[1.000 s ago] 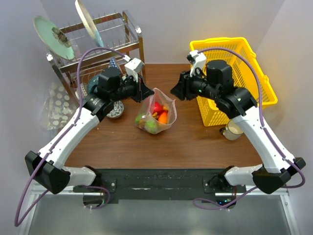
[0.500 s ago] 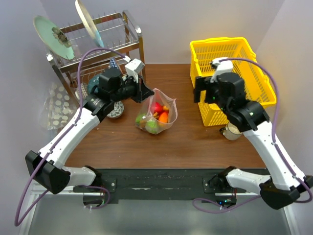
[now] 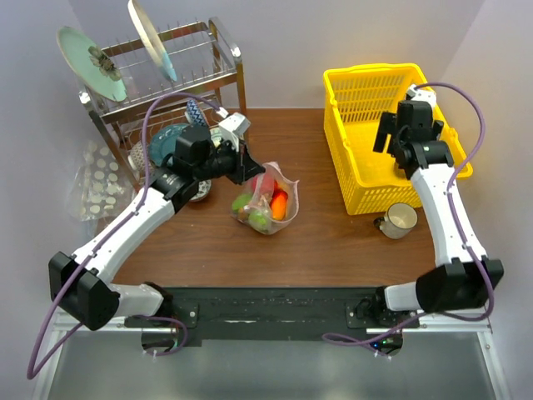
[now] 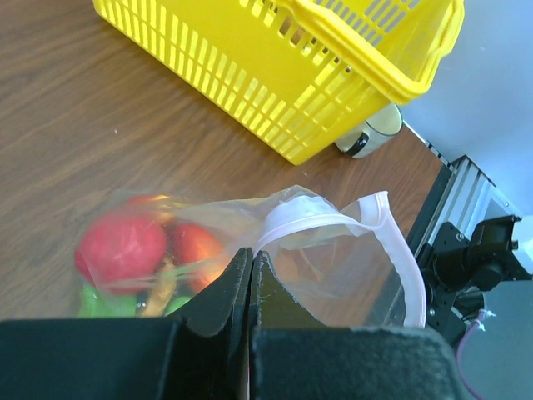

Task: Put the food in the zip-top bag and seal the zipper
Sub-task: Pick up the fake fruit from the bin, then place the fake fruit in the zipper food storage bag.

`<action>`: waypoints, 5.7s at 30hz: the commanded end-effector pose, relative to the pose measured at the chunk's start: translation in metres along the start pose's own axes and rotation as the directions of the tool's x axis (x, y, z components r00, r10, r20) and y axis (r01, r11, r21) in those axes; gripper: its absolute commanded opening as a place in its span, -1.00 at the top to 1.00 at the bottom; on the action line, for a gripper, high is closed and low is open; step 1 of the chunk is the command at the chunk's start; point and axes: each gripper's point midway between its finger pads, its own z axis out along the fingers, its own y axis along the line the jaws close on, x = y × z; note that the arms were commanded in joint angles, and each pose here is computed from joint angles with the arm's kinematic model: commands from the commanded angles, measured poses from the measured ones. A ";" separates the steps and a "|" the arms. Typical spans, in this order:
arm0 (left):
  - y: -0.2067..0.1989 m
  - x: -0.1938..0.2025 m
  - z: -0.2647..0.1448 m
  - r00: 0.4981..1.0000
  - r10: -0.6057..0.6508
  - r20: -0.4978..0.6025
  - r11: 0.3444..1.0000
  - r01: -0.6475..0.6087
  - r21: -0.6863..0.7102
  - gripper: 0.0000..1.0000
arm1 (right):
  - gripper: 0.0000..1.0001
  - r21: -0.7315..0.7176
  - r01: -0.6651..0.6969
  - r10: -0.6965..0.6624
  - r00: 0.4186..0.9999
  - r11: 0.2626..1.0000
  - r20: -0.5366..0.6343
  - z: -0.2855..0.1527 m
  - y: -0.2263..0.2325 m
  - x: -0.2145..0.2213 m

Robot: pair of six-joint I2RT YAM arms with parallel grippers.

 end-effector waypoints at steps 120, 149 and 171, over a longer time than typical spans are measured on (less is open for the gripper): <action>-0.015 -0.006 0.008 0.999 -0.008 -0.038 1.000 0.008 -0.011 1.00 | 0.37 -0.961 0.107 -0.088 0.992 0.255 0.087 -0.195 0.259 0.098; -0.023 -0.015 -0.011 0.998 -0.027 -0.058 0.997 0.023 -0.073 1.00 | -0.97 -0.945 0.035 0.172 0.981 0.325 0.095 -0.229 0.195 0.064; -0.036 -0.016 -0.018 0.998 -0.023 -0.052 1.000 0.023 -0.014 1.00 | 0.91 -0.881 0.013 -0.069 0.997 0.474 -0.022 -0.180 0.209 0.115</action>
